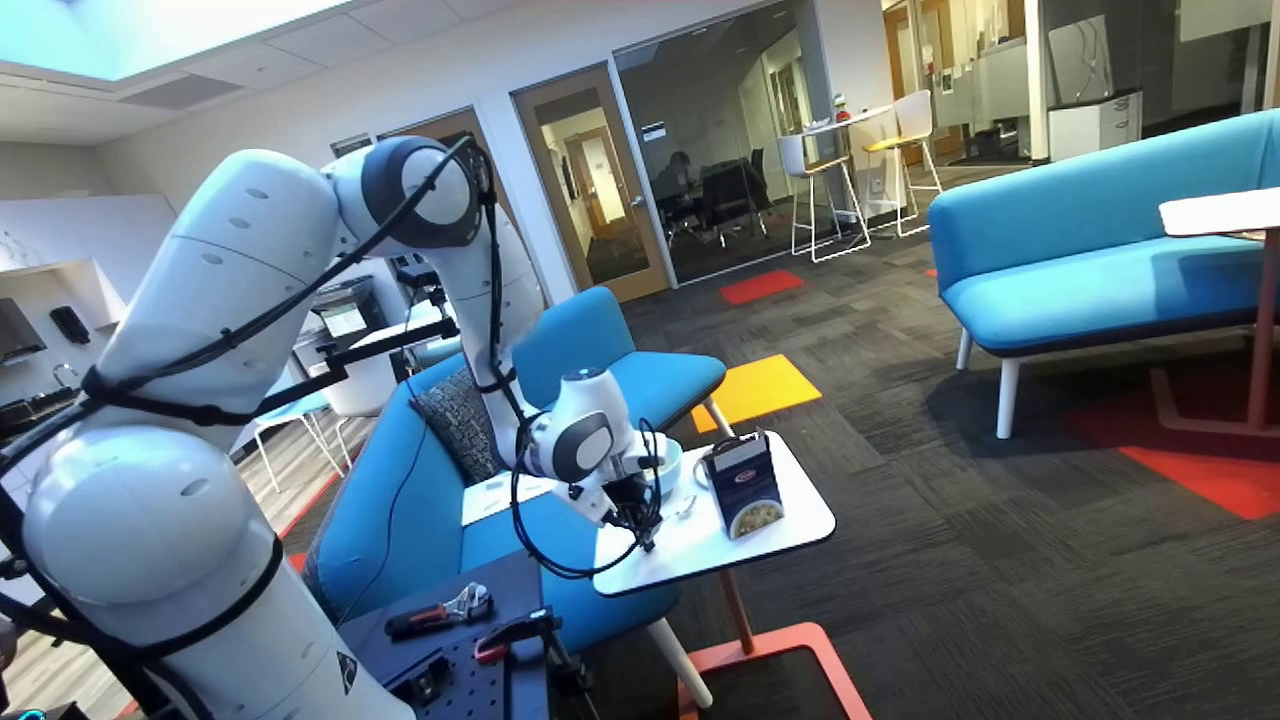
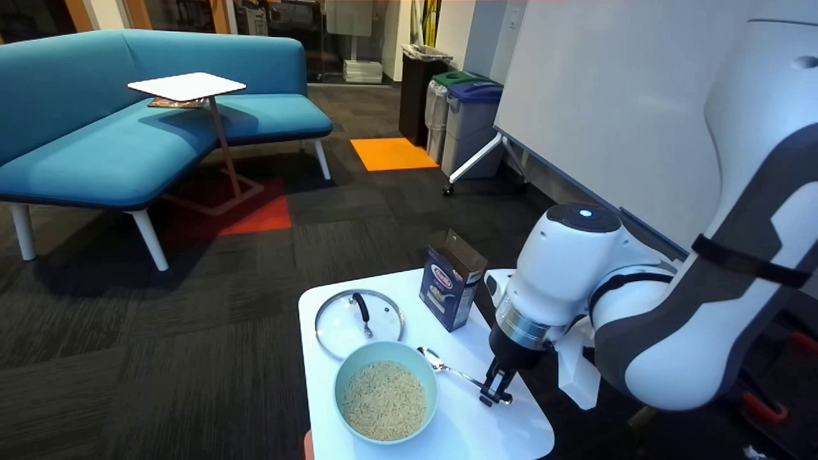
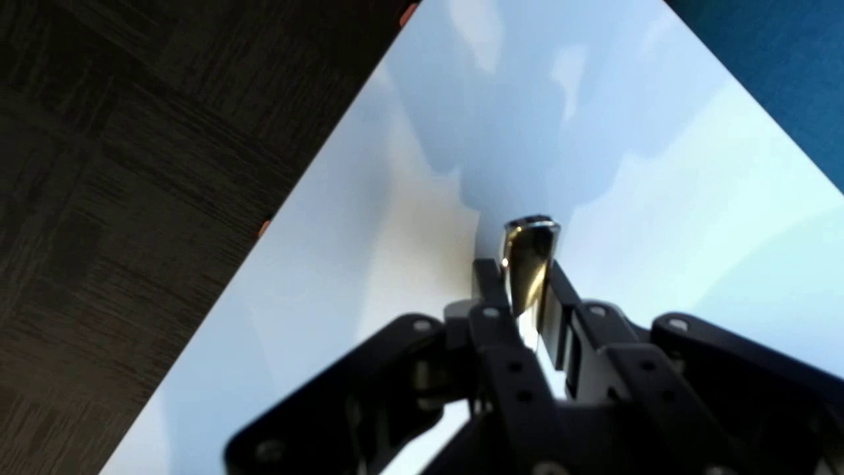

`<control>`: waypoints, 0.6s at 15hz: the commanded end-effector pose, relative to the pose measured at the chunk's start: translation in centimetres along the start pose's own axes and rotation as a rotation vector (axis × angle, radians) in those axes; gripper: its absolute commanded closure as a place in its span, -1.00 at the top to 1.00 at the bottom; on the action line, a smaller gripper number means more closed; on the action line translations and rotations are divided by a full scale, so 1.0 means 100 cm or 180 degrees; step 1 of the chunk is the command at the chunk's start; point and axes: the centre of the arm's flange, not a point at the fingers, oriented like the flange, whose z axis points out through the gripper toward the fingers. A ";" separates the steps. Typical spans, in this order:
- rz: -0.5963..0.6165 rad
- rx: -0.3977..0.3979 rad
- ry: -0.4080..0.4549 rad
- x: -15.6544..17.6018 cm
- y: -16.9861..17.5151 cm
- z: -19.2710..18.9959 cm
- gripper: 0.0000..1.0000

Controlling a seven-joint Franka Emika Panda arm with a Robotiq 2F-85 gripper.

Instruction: Remove the spoon from the bowl

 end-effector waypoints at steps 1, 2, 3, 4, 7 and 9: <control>-0.0023 -0.0066 -0.0111 0.011 -0.002 -0.001 0.00; -0.0022 -0.0091 -0.0108 0.011 -0.002 -0.005 0.13; -0.0009 -0.0139 -0.0117 0.011 -0.001 -0.008 0.29; -0.0005 -0.0208 -0.0091 0.006 0.001 -0.017 0.43; -0.0073 -0.0396 -0.0030 -0.009 0.010 -0.045 0.90; -0.0193 -0.0387 -0.0013 -0.021 0.015 -0.070 1.00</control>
